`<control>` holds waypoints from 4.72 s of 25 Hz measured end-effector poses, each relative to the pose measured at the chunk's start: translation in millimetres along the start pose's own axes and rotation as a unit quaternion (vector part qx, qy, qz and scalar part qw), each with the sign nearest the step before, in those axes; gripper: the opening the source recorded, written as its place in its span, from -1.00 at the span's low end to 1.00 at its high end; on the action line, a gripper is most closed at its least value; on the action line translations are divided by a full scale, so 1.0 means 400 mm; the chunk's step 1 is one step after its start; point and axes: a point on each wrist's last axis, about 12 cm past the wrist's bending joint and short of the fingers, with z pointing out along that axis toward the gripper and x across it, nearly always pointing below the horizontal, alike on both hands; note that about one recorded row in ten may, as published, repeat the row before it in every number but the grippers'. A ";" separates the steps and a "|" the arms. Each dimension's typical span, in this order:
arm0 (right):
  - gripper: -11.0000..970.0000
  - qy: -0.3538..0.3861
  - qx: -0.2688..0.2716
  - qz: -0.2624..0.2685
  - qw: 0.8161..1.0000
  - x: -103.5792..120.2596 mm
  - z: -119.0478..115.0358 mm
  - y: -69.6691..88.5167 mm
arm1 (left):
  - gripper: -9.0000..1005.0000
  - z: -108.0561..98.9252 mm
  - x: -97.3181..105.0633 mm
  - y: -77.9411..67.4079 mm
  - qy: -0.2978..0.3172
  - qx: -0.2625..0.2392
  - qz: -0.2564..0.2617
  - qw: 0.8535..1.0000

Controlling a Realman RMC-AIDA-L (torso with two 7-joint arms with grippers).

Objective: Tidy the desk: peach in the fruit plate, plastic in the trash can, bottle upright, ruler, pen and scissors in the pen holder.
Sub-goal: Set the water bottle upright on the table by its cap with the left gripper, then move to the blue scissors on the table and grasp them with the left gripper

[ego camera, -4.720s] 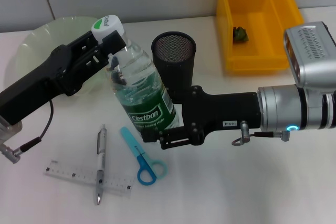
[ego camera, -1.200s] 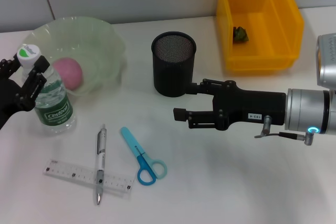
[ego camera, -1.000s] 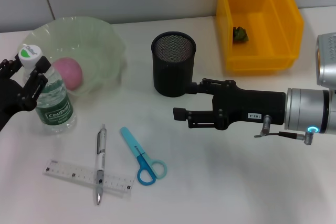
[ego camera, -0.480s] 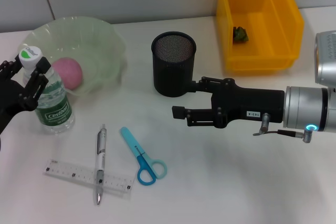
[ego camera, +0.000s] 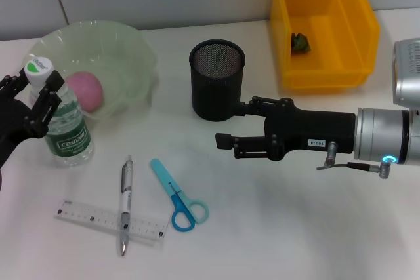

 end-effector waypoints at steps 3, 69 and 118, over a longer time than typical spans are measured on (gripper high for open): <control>0.69 0.000 0.000 0.000 1.000 0.000 0.000 0.000 | -0.10 -0.002 0.001 -0.001 0.001 0.000 0.000 1.000; 0.68 -0.035 0.050 0.024 0.998 0.009 -0.071 -0.022 | 0.62 -0.009 -0.152 -0.007 0.234 0.264 -0.246 0.903; 0.69 -0.063 0.173 -0.012 0.983 -0.002 -0.250 -0.075 | 0.62 0.270 -0.456 -0.160 0.403 0.318 0.053 0.857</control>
